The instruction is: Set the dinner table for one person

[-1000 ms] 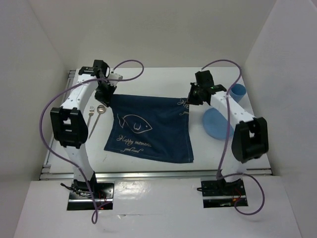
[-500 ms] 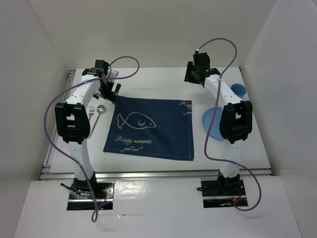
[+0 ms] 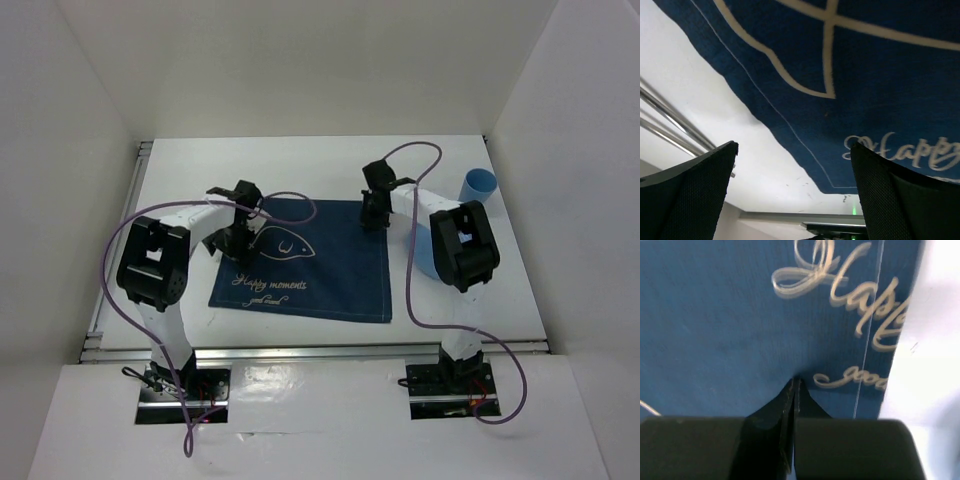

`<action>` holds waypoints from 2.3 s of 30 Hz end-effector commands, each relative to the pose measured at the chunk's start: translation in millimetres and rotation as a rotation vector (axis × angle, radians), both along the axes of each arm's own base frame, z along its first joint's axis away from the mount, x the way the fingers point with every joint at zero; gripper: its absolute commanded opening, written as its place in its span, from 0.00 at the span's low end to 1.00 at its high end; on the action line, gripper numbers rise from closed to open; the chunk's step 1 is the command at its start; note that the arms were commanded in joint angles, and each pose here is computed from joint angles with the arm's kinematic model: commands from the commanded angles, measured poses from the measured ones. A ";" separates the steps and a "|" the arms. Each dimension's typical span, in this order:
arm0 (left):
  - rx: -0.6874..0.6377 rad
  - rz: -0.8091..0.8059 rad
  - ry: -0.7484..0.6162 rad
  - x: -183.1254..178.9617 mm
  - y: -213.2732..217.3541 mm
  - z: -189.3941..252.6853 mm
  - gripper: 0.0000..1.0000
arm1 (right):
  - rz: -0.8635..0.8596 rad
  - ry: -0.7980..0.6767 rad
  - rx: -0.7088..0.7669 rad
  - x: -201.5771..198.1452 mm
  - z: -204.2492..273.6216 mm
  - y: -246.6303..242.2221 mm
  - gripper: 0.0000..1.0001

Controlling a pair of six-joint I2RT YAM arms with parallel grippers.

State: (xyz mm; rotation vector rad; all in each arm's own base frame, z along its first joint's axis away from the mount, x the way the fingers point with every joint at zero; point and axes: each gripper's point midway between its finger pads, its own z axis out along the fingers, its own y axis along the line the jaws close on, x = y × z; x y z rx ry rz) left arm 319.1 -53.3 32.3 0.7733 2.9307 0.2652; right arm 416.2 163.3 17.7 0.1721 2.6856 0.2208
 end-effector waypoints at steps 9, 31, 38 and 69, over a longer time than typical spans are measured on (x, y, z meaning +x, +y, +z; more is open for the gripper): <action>0.139 0.010 0.106 -37.4 35.6 -27.6 1.00 | -0.339 0.013 -0.111 44.0 -32.5 -54.4 0.00; -0.162 0.070 0.068 -21.4 -12.5 28.2 1.00 | -0.166 -0.198 0.009 79.7 43.3 -29.2 0.00; -0.247 0.119 -0.064 -7.2 -8.7 66.1 1.00 | -0.208 -0.229 -0.082 45.4 115.4 -64.8 0.18; -0.350 0.117 0.186 -49.2 -11.5 -16.2 0.93 | -1.219 0.010 0.158 -156.9 26.4 -205.9 0.94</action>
